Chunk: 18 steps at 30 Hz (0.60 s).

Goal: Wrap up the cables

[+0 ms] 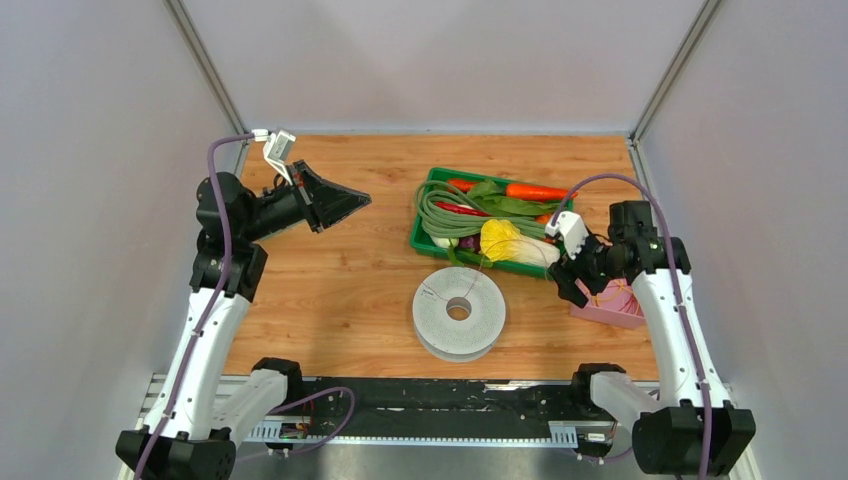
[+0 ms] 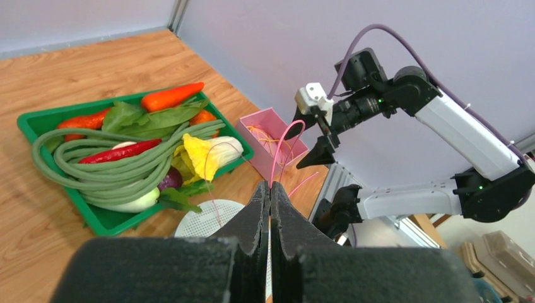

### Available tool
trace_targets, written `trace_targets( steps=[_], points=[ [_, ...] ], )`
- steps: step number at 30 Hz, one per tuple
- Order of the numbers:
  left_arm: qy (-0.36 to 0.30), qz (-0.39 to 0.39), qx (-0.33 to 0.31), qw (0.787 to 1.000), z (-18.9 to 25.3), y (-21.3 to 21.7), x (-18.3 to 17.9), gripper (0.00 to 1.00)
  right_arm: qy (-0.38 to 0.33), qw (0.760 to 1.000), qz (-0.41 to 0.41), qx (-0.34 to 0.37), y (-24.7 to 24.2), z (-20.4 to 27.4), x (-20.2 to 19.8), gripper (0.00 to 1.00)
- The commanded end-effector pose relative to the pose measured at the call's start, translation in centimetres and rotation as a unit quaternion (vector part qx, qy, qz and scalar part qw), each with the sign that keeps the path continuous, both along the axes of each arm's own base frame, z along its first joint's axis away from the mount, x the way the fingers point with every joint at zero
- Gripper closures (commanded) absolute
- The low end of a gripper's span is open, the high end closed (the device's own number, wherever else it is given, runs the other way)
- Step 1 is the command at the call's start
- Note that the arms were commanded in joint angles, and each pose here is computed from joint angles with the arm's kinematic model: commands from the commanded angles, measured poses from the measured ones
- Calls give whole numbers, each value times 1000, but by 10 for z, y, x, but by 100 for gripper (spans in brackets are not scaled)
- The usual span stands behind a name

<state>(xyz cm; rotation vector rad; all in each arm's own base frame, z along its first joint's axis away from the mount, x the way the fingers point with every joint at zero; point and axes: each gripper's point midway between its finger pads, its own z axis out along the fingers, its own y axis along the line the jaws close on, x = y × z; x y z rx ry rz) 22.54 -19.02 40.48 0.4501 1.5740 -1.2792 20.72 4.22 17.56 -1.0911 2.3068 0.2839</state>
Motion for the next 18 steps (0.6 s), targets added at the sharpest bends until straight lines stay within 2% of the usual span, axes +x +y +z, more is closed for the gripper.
trace_targets(
  steps=[1,10,18],
  points=[
    [-14,0,5,1000,9,1,0,100,-43,993,68,-81,-18,-23,27,25],
    [-11,-2,4,1000,8,1,1,100,-25,988,103,-114,-18,-59,51,30],
    [-9,1,8,1000,6,1,4,100,2,982,121,-148,-24,-89,49,37]
  ],
)
